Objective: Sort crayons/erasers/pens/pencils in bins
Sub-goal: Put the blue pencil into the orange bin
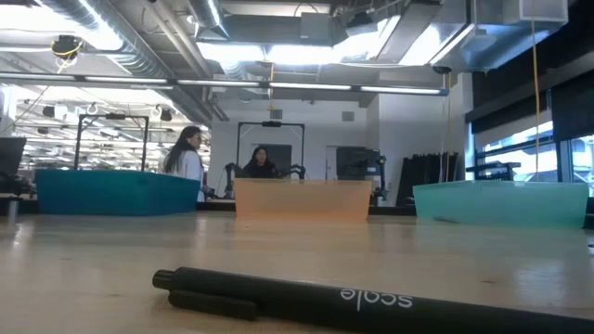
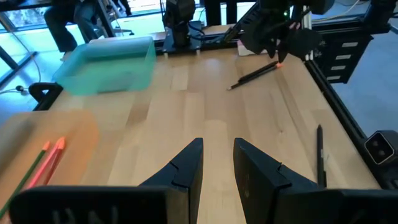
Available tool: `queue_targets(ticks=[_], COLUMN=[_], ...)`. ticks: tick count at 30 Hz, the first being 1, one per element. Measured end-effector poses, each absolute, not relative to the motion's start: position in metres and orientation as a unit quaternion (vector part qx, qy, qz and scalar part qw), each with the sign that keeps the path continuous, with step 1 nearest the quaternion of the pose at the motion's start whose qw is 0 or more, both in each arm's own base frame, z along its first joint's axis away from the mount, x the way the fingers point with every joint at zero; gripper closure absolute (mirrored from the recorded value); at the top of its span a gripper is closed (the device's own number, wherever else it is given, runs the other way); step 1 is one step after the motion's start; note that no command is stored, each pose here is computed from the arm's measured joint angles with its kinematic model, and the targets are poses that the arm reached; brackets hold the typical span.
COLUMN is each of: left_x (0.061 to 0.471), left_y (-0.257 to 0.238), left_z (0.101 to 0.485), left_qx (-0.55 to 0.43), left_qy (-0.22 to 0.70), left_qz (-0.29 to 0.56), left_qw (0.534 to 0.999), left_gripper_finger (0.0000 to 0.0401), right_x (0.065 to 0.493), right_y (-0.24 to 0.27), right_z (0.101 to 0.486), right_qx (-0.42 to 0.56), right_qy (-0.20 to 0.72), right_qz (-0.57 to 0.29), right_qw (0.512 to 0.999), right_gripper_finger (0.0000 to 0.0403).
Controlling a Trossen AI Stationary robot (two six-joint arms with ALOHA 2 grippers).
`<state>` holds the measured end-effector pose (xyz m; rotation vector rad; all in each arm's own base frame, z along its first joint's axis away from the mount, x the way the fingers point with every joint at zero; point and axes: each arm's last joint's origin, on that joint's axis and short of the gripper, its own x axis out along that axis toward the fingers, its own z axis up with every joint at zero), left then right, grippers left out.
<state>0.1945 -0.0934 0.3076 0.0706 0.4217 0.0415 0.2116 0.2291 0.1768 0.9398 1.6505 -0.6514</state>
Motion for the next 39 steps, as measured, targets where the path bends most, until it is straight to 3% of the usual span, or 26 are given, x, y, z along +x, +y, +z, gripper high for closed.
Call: queue_targets(ticks=[16, 39], left_x=[0.195, 0.195], left_y=[-0.093, -0.093], left_z=[0.308, 0.308], left_qx=[0.034, 0.034], left_qy=[0.208, 0.208], left_qz=[0.021, 0.021], left_qw=[0.977, 0.977], left_gripper_finger=[0.0321, 0.0321], right_x=[0.197, 0.190], right_y=[0.252, 0.252], right_z=[0.163, 0.151], right_qx=[0.401, 0.405], right_qy=[0.693, 0.675], right_qz=[-0.292, -0.299], right_qw=[0.523, 0.540], right_gripper_finger=[0.0263, 0.0263])
